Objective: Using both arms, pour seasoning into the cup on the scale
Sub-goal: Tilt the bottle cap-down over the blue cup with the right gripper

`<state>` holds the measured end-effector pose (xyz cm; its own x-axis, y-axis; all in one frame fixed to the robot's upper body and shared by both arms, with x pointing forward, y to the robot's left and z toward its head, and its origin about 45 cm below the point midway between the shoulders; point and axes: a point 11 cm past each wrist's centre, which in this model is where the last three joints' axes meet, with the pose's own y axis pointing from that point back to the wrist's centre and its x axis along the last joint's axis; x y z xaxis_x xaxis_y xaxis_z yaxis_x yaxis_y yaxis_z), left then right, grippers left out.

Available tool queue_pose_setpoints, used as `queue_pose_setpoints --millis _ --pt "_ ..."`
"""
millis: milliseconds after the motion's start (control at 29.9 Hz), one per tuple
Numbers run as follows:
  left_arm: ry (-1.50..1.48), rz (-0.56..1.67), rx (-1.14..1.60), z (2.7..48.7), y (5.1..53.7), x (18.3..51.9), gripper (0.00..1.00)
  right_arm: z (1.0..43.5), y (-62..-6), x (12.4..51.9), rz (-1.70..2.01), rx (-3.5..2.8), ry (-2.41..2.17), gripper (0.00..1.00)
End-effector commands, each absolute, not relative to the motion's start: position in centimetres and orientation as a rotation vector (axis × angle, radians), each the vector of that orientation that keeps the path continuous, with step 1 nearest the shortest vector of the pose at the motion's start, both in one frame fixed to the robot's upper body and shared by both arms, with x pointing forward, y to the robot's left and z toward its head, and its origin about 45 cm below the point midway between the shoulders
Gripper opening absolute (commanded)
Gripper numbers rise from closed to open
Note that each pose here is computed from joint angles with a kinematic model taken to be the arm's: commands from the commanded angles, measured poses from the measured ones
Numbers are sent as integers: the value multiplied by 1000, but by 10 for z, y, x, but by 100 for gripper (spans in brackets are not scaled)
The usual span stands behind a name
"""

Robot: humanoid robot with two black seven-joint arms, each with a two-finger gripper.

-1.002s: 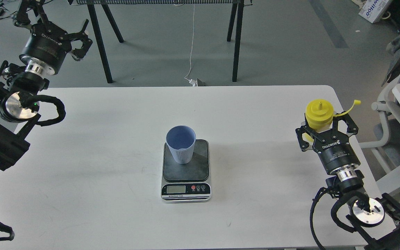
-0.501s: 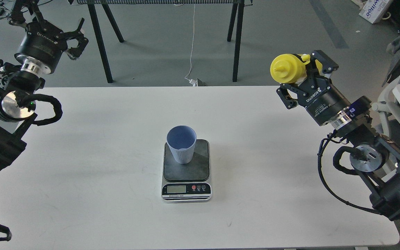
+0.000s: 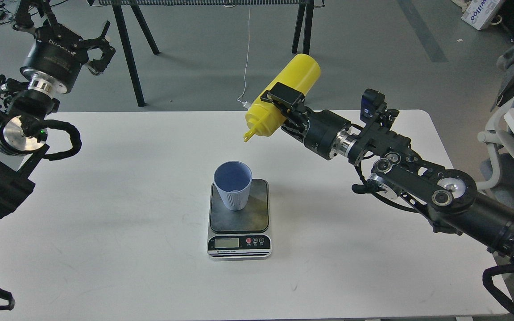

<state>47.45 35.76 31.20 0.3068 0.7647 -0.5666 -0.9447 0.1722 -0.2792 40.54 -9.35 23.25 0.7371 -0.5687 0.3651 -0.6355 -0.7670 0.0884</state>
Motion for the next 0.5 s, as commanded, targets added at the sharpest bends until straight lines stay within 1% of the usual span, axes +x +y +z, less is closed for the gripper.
queue_pose_setpoints --millis 0,134,301,468 --pt "329 1243 -655 312 357 475 100 233 -71 409 656 2654 -839 36" --pt "329 1243 -655 312 357 475 100 234 -43 411 885 2537 -677 36" --pt "325 1244 -656 313 359 474 100 232 -17 405 1059 2445 -541 35" --pt "321 1245 -656 314 361 474 100 231 -16 410 1232 2323 -475 35"
